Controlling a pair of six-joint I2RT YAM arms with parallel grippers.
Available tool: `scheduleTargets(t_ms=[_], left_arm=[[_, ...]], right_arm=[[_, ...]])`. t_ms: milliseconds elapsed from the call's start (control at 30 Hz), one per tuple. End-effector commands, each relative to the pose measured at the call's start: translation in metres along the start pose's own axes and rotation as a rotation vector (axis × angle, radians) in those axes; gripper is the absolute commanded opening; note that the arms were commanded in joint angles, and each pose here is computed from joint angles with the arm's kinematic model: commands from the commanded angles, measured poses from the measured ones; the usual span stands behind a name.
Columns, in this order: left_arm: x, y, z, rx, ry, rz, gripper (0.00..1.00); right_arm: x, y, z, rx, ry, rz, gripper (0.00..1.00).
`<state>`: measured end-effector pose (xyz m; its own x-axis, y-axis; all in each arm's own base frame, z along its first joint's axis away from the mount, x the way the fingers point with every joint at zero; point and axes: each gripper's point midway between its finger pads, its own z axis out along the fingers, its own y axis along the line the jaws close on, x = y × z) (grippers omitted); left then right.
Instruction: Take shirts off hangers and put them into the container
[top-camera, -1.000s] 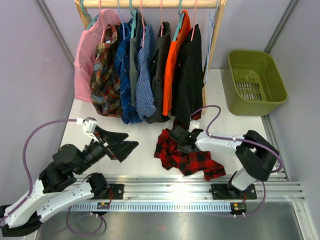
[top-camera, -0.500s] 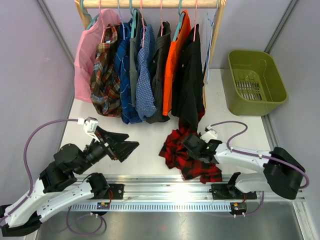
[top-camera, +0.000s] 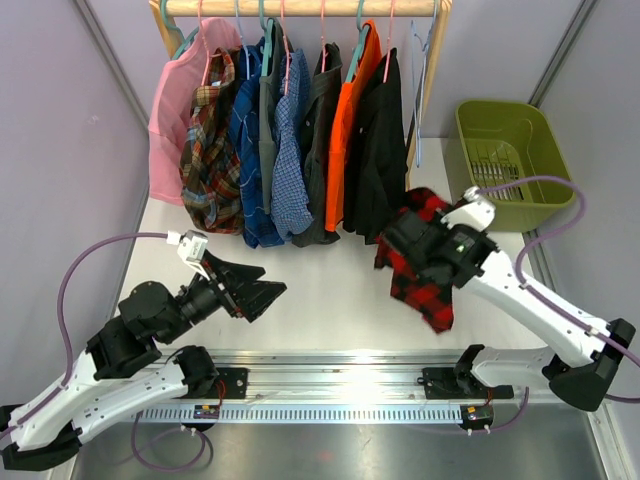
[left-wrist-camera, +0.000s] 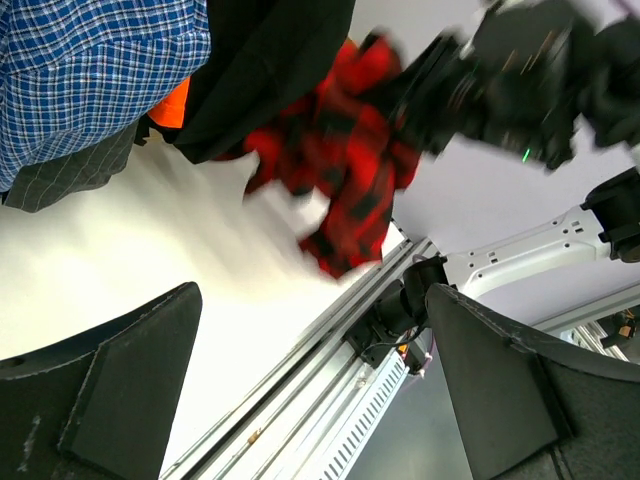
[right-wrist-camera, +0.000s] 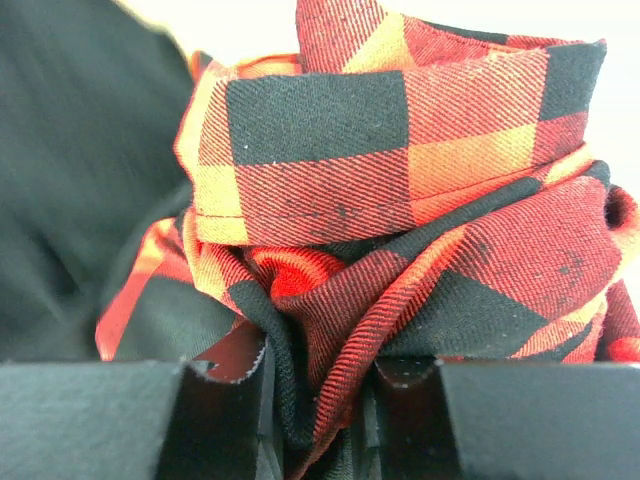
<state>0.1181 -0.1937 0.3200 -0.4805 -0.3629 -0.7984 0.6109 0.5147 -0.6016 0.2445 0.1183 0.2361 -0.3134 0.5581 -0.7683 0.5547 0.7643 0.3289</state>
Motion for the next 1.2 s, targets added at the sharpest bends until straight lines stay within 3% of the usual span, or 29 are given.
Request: scheduleTargets(t_ms=[0,100,133,200,233,600,900,1033,1167], left_arm=[[-0.021,-0.021,-0.004,0.071,-0.051,0.001,0.99],[-0.022,-0.021,-0.007,0.071,-0.055,0.002,0.99],[-0.021,-0.020,-0.007,0.071,-0.052,0.003,0.99],[-0.022,-0.021,-0.008,0.073,-0.054,0.002,0.99],[-0.022,-0.021,-0.009,0.072,-0.056,0.002,0.99],[-0.032,-0.021,-0.023,0.066,-0.089,0.002,0.99],[-0.034,-0.013,-0.032,0.029,-0.098,0.005,0.99],[-0.032,-0.010,-0.031,0.013,-0.089,0.002,0.99],[-0.030,-0.008,-0.029,0.002,-0.084,-0.003,0.99]], right_arm=[[-0.090,-0.033,-0.003,0.153,-0.290,-0.064,0.00],[-0.129,-0.042,0.000,0.213,-0.349,-0.064,0.00],[-0.142,-0.030,0.002,0.168,-0.366,0.010,0.00],[-0.168,-0.040,0.013,0.213,-0.383,-0.032,0.00],[-0.183,-0.022,0.017,0.131,-0.393,0.040,0.00],[-0.332,0.003,0.048,0.082,-0.533,0.138,0.00],[-0.413,0.019,0.043,0.003,-0.728,0.230,0.00],[-0.437,0.017,0.020,-0.050,-0.887,0.306,0.00],[-0.449,0.021,0.029,-0.022,-0.872,0.278,0.00]])
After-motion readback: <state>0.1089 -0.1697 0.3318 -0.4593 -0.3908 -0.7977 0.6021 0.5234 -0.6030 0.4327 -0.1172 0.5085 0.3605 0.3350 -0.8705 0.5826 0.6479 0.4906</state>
